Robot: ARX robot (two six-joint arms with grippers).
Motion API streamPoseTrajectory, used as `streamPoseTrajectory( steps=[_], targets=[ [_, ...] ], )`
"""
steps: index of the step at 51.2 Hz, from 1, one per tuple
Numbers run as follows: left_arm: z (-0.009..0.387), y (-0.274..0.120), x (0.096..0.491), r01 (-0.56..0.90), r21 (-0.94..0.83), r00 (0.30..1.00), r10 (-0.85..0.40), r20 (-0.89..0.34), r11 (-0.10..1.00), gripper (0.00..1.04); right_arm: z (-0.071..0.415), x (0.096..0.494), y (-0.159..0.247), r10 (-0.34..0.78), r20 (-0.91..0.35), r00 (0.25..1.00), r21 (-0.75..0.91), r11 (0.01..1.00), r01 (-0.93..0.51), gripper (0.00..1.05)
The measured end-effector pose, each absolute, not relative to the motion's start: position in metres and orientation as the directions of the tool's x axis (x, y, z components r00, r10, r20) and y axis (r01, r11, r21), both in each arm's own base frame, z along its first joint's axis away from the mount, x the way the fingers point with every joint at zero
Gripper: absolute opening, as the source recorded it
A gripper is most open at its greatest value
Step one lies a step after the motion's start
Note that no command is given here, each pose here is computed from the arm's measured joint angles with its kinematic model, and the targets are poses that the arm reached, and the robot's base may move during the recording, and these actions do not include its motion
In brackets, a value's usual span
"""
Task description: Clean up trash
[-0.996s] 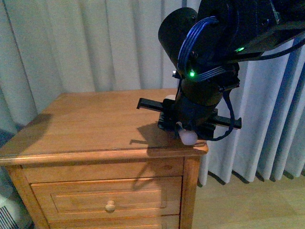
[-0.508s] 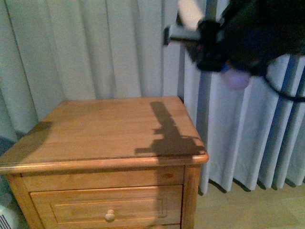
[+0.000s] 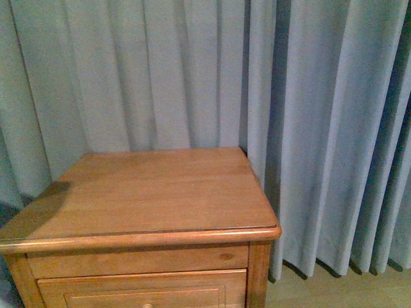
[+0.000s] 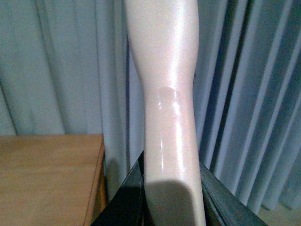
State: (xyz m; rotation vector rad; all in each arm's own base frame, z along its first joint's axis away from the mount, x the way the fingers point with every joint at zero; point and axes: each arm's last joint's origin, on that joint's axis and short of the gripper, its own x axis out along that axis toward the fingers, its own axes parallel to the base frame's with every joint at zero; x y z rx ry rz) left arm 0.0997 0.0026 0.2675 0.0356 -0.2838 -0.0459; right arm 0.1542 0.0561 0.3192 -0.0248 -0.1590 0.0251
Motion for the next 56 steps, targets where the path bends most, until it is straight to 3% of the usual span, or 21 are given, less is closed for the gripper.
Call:
streamPoseTrajectory(
  steps=[7,56],
  targets=[
    [0.2675,0.0026,0.0997,0.04,0.042,0.959,-0.05,0.279,0.998,0.27,0.3137,0.1459,0.045,-0.035,0.191,0.981,-0.014,0.999,0.039,0.2],
    [0.2674,0.0023,0.0995,0.042,0.039,0.958,-0.051,0.281,0.998,0.27,0.3098,0.1481,0.0451,-0.037,0.177,0.984,-0.026,0.999,0.043,0.2]
  ],
)
